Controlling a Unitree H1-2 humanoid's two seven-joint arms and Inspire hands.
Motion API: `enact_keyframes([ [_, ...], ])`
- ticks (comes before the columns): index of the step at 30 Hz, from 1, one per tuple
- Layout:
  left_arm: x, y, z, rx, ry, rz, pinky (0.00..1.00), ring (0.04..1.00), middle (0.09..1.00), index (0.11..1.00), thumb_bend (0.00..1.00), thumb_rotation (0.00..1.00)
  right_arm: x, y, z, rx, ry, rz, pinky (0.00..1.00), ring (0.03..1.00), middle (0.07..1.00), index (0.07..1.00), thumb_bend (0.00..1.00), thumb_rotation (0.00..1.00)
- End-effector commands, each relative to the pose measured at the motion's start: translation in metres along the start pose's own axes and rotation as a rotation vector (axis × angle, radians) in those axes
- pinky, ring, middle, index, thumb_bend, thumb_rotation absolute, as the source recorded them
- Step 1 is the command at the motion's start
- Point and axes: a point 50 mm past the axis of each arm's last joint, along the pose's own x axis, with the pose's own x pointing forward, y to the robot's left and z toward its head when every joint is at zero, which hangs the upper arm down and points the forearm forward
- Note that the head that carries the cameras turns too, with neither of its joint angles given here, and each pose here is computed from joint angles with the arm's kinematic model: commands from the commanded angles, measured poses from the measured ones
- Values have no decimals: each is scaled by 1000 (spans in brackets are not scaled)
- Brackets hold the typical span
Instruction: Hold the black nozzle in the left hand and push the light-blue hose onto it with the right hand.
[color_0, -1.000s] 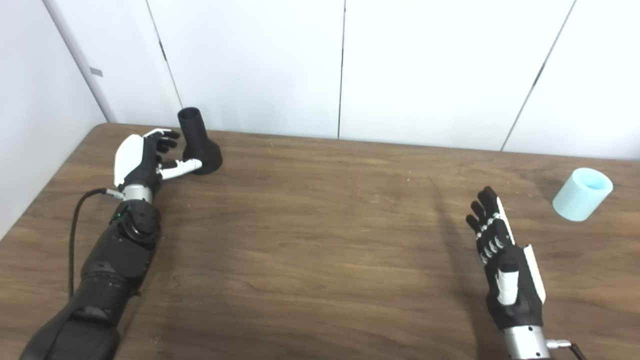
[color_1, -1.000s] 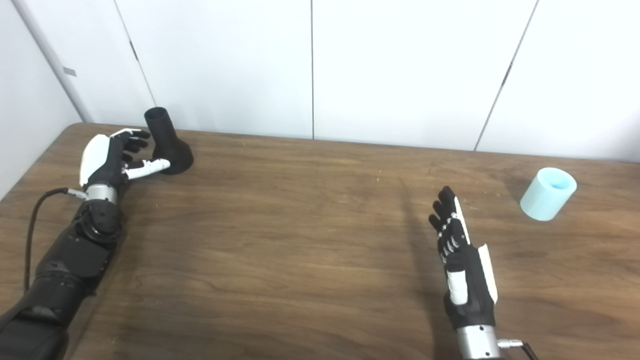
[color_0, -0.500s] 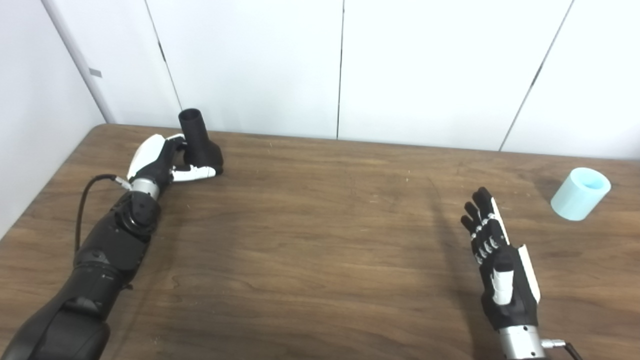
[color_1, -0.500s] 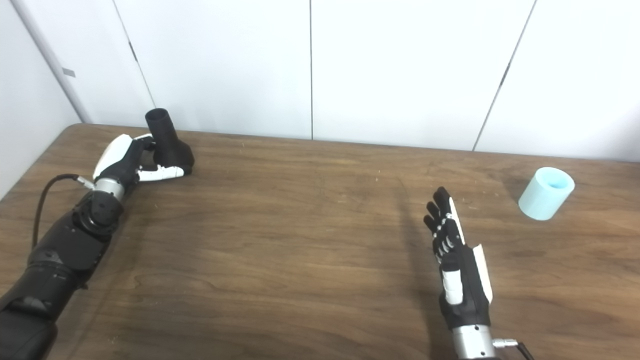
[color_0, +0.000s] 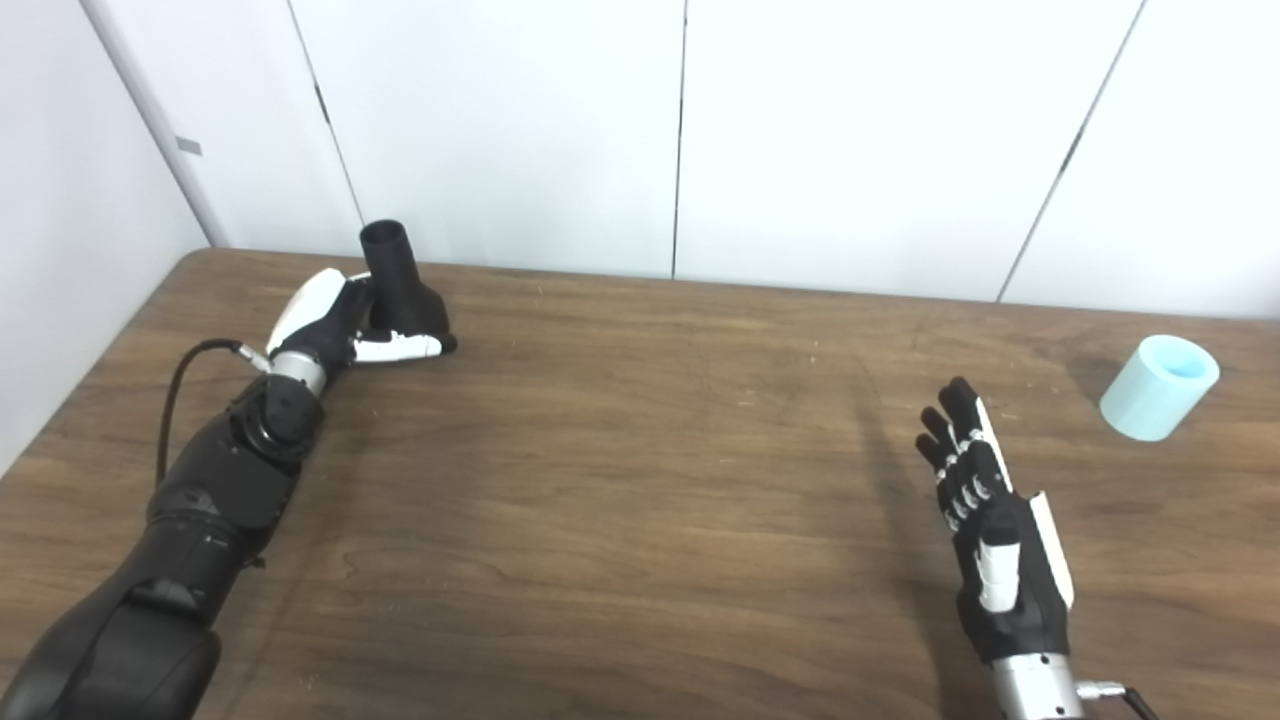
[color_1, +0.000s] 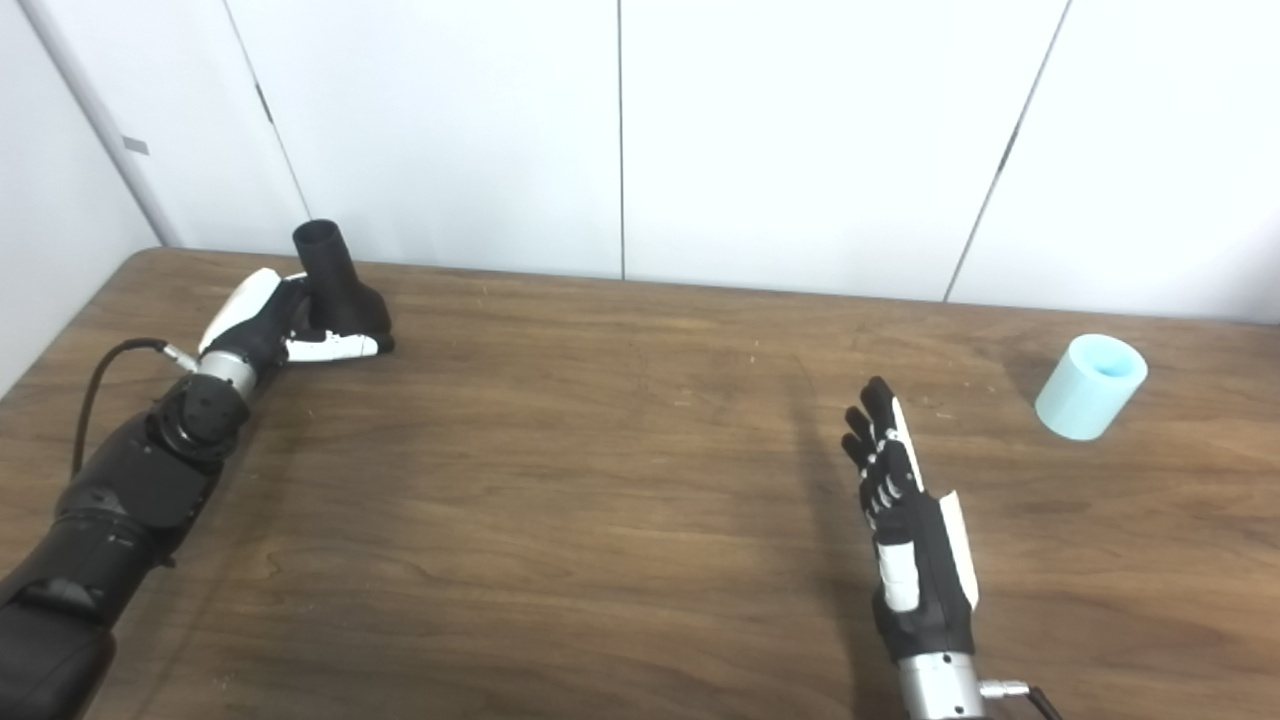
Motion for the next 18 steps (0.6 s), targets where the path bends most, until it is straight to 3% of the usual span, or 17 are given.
enact_keyframes([
  [1, 4, -14, 12, 7, -16, -66, 1000, 886, 778, 719, 932, 475, -12, 7, -10, 25, 48, -11, 955, 977, 1000, 1000, 702, 1000],
  [7, 2, -21, 13, 4, -31, -67, 1000, 867, 773, 711, 925, 478, -13, 6, -10, 25, 49, -10, 956, 977, 1000, 1000, 702, 1000],
  [12, 0, -26, 8, 11, -41, -72, 1000, 841, 700, 656, 889, 489, -13, 6, -10, 22, 50, -11, 956, 977, 1000, 1000, 702, 1000],
  [18, -1, -20, 2, 27, -49, -65, 1000, 834, 690, 650, 875, 499, -13, 5, -10, 23, 52, -11, 955, 977, 1000, 1000, 702, 1000],
])
